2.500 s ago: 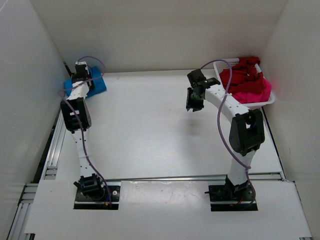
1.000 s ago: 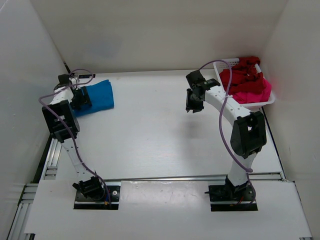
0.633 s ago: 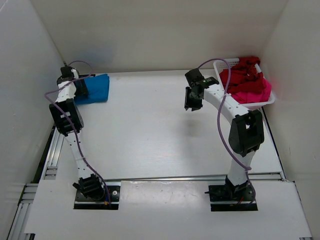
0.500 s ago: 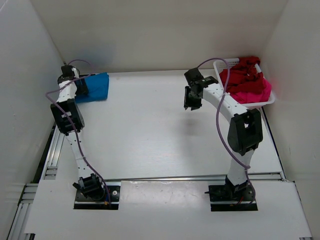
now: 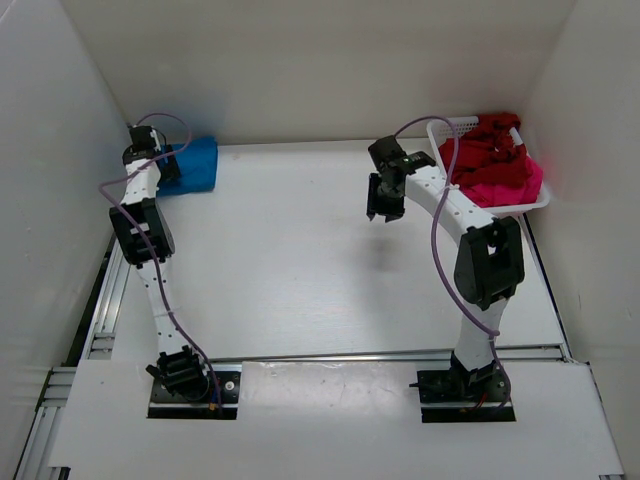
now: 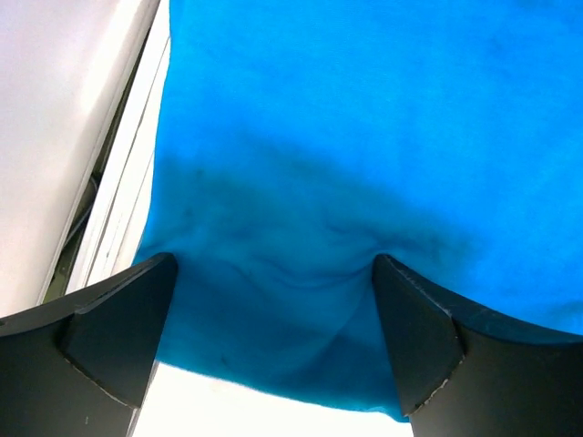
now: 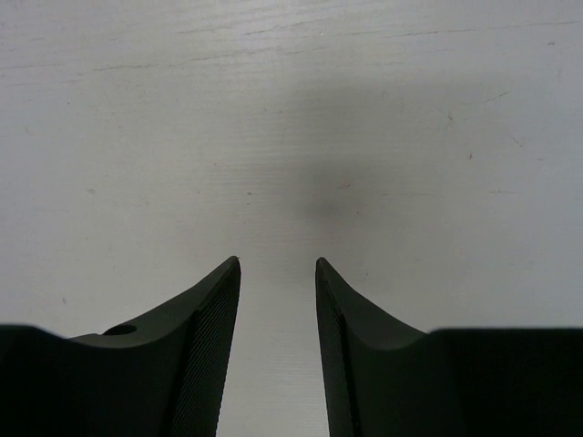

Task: Fold and stack the t-shirts
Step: Put the neatly folded tshirt into the corner of the board with the left arm, then grab crumpled tshirt from bin with the right arm

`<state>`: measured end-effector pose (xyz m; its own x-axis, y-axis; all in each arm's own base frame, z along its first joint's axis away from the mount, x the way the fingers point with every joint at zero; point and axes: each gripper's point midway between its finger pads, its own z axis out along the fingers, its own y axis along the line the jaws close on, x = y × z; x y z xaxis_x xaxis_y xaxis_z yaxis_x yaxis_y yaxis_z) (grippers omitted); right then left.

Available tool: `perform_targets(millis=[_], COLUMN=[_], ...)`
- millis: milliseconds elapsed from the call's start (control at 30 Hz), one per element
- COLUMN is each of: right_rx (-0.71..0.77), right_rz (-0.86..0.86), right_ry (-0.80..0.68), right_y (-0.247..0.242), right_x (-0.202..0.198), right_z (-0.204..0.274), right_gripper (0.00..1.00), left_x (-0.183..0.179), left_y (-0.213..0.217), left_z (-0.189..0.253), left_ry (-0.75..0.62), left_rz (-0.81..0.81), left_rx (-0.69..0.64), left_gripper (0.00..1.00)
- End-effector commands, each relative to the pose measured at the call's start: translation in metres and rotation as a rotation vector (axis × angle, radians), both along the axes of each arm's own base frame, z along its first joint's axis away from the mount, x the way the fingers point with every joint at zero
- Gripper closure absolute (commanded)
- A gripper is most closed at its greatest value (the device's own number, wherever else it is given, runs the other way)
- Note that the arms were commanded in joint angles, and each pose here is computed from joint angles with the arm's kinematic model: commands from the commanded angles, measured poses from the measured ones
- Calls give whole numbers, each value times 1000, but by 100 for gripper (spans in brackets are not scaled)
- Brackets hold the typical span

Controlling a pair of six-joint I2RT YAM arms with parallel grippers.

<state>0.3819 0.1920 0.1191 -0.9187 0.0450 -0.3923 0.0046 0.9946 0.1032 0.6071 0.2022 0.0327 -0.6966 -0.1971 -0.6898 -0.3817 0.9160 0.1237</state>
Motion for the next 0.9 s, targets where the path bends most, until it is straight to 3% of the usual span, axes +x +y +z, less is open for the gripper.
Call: perform_targets(millis=[0,133,267,400,533,667,867], right_rx=[27,-6,2,38,40,45,90], right_rz=[7,-5,-92,-155,-185,-208,-226], right_ry=[-122,-201,-297,-347,-436,-446,-473], right_y=[2,-12,-55,-94,-128,-153,-159], right_x=[12,11,9,1,-8,-11,-15], right_z=[49,83,124,145,164,162,164], right_gripper=[51,37,32,32,29,27,27], left_x=[-6,-16,-53,-114,-188,-260,-363], left_y=[-5,-23,-58,-81,-103,-127,-164], left_z=[44,124,203,303,367,380,288], left_ry=[-32,-135,-245,-411,-550,-608,-398], left_rz=[9,-18,-118,-148,-178,-220,-268], left_rx=[34,53,2,37,63,58,-58], left_gripper=[0,0,0,0,0,0,0])
